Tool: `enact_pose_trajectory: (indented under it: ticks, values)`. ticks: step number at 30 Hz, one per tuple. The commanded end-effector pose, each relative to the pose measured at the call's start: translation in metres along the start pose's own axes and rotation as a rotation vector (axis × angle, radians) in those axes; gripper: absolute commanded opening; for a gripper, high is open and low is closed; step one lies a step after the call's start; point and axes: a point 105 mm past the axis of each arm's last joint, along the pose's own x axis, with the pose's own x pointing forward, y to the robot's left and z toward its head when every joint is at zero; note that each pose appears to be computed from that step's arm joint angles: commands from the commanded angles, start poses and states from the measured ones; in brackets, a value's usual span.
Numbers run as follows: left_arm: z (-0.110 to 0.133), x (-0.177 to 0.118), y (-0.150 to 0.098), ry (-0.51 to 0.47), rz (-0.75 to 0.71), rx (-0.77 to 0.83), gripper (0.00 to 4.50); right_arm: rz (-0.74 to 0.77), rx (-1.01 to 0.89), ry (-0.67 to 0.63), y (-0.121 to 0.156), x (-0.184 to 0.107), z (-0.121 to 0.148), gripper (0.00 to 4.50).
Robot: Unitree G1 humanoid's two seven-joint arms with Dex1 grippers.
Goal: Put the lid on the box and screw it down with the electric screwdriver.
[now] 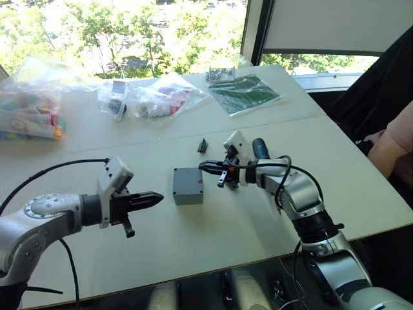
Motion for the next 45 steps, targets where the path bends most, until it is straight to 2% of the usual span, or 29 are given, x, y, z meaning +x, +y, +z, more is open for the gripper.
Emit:
enact_pose_trajectory:
  ticks: [1, 5, 8, 11, 14, 15, 16, 18, 19, 22, 28, 35, 39, 45]
  values:
    - [0.006, -0.001, 0.001, -0.023, 0.013, 0.029, 0.0, -0.001, -0.044, -0.036, -0.001, 0.002, 0.017, 1.6]
    - [0.005, 0.0, 0.002, -0.026, 0.017, 0.028, 0.0, -0.01, -0.04, -0.043, -0.004, 0.0, 0.021, 3.1]
    - [0.005, 0.001, 0.001, -0.03, 0.015, 0.033, 0.0, -0.019, -0.005, -0.086, -0.009, -0.012, 0.034, 3.1]
    - [0.012, 0.001, -0.002, -0.048, 0.003, 0.056, 0.0, -0.091, 0.044, -0.092, -0.024, -0.034, 0.05, 3.1]
    - [0.024, 0.002, -0.009, -0.066, -0.035, 0.092, 0.0, -0.24, 0.08, 0.008, -0.051, -0.067, 0.057, 3.1]
    - [0.026, 0.002, -0.011, -0.067, -0.042, 0.099, 0.0, -0.267, 0.087, 0.035, -0.056, -0.074, 0.058, 3.74]
    - [0.028, 0.002, -0.012, -0.066, -0.052, 0.109, 0.0, -0.278, 0.089, 0.077, -0.058, -0.08, 0.057, 3.82]
    - [0.032, 0.005, -0.018, -0.062, -0.086, 0.135, 0.0, -0.369, 0.068, 0.241, -0.072, -0.1, 0.044, 4.38]
    - [0.035, 0.007, -0.023, -0.054, -0.114, 0.158, 0.0, -0.411, 0.075, 0.335, -0.079, -0.114, 0.035, 4.48]
    - [0.036, 0.014, -0.036, -0.002, -0.19, 0.242, 0.0, -0.444, 0.311, 0.506, -0.08, -0.143, 0.015, 4.48]
    - [0.035, 0.025, -0.041, 0.027, -0.23, 0.321, 0.0, -0.376, 0.449, 0.662, -0.067, -0.146, -0.006, 4.48]
    - [0.033, 0.035, -0.047, 0.012, -0.228, 0.334, 0.0, -0.347, 0.494, 0.716, -0.068, -0.14, -0.013, 4.48]
    - [0.017, 0.037, -0.053, 0.011, -0.203, 0.305, 0.0, -0.333, 0.504, 0.812, -0.072, -0.131, -0.026, 4.48]
    - [0.015, 0.04, -0.054, -0.031, -0.159, 0.283, 0.0, -0.289, 0.46, 0.911, -0.076, -0.12, -0.037, 4.48]
